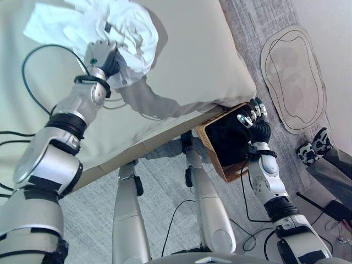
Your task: Pick up clothes into the bucket
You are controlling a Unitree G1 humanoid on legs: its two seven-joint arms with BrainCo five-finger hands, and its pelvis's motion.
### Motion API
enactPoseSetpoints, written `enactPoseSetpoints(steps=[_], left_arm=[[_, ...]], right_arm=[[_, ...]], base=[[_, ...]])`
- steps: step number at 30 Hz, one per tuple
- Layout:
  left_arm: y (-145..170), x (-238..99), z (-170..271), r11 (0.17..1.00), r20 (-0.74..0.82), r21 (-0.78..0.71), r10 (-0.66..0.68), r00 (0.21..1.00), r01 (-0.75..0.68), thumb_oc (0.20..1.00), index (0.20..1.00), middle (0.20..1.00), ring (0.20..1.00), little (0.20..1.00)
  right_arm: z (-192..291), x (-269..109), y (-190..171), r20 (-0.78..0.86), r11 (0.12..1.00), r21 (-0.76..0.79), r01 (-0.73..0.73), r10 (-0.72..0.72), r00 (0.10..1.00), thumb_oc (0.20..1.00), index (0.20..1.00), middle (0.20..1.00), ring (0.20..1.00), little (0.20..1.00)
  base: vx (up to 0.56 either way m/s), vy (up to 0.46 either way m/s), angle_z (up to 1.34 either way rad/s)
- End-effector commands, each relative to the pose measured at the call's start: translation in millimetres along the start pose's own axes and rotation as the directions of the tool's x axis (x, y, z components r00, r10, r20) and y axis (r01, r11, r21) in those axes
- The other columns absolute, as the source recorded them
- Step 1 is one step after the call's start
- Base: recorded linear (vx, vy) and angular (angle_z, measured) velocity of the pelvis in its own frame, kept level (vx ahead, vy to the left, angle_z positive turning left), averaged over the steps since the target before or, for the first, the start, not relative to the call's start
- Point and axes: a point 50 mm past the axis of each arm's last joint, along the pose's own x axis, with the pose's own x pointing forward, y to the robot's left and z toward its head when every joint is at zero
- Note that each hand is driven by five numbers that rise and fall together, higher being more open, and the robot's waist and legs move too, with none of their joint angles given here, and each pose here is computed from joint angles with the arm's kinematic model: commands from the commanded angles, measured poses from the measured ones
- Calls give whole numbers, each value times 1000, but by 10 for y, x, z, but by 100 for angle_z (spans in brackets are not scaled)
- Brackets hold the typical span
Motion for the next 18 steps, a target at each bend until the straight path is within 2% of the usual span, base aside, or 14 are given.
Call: enactPoseSetpoints(steps=[1,10,11,12,13,14,15,16,18], left_arm=[[-185,-143,32,997,15,-70,-15,1000,16,200,200,200,200,200],[-614,-590,255,939,48,-340,-33,998,47,200,200,200,200,200],[-677,-691,362,908,79,-413,-37,996,66,200,200,200,200,200],[-675,-692,361,908,78,-413,-37,996,66,200,200,200,200,200],[-702,-757,462,889,119,-449,-40,992,90,200,200,200,200,200],[-699,-758,460,889,118,-449,-40,992,89,200,200,200,200,200],[-682,-811,587,860,172,-498,-29,985,112,200,200,200,200,200],[-679,-811,584,860,171,-498,-29,985,111,200,200,200,200,200],[-669,-874,653,839,202,-530,-16,979,123,200,200,200,200,200]], right_arm=[[164,-28,-204,73,998,-36,53,-50,996,1000,1000,1000,1000,1000],[86,-89,-298,38,990,-94,108,-105,994,1000,1000,1000,1000,1000],[58,-102,-326,23,982,-152,112,-110,994,1000,1000,1000,1000,1000],[58,-101,-324,23,982,-152,112,-110,994,1000,1000,1000,1000,1000],[20,-114,-366,0,967,-231,110,-113,994,1000,1000,1000,1000,1000],[20,-113,-364,1,967,-231,110,-113,994,1000,1000,1000,1000,1000],[5,-97,-386,-14,910,-407,74,-88,996,1000,1000,1000,1000,1000],[6,-95,-382,-13,910,-408,74,-87,996,1000,1000,1000,1000,1000],[28,-51,-341,-12,826,-563,15,-26,1000,1000,1000,1000,1000,1000]], base=[[14,-60,1],[10,-65,1],[11,-68,7],[53,-119,12],[19,-48,10],[63,-118,16],[10,-64,11],[41,-89,20],[42,-58,20]])
